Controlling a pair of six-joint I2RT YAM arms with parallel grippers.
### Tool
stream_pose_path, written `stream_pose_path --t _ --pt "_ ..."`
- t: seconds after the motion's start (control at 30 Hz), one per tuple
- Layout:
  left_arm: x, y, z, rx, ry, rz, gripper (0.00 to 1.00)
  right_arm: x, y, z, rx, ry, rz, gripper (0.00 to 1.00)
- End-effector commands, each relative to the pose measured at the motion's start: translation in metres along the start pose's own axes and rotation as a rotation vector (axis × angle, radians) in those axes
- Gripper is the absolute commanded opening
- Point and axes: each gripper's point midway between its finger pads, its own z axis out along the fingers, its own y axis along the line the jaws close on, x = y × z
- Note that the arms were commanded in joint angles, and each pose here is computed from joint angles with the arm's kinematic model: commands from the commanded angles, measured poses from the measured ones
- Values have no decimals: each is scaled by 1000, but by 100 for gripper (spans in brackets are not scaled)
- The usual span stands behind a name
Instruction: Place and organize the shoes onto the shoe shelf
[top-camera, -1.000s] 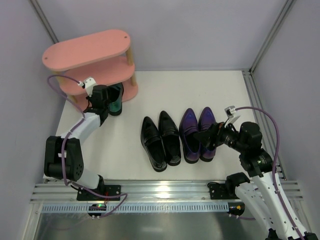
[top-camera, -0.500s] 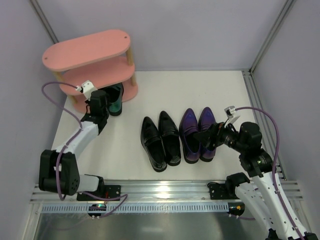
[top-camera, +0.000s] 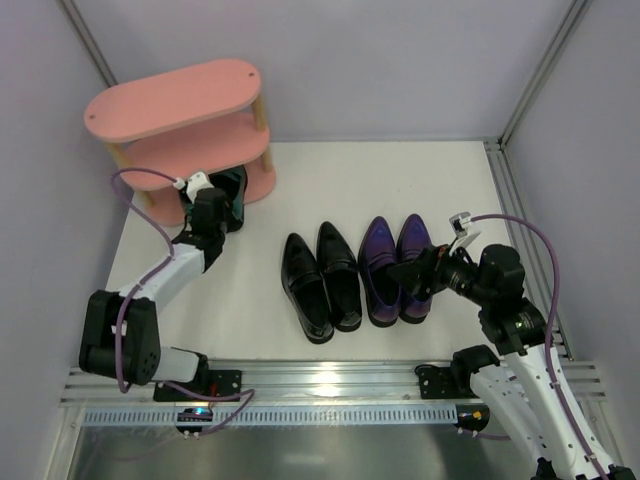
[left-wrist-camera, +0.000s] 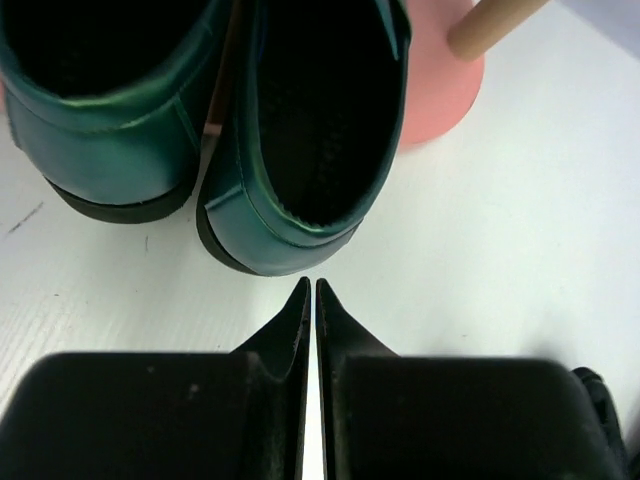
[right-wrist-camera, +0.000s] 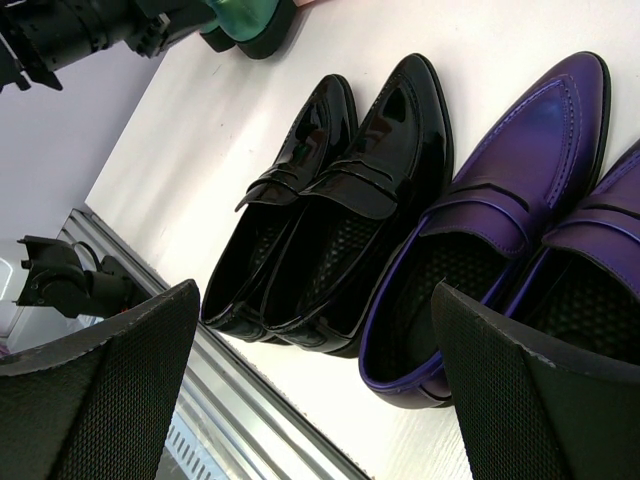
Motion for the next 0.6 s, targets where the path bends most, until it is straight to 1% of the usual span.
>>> stream_pose_path --t 0.0,0.07,0.13,0.33,0.4,0.57 --pt "1 -15 6 34 35 25 0 -8 6 -1 -21 -30 -20 97" --pt "0 -18 8 28 40 39 0 -8 6 -2 -22 -32 -20 97" --pt "8 -11 14 -7 62 60 0 -7 6 -1 -21 -30 -19 97" --pt "9 -8 31 -56 54 88 0 -7 5 1 -20 -24 -16 97" --pt "7 -7 36 -73 48 98 0 -7 5 1 -19 -23 -15 97" --pt "-16 -16 46 -81 -19 95 0 -7 4 2 -18 -20 -13 97"
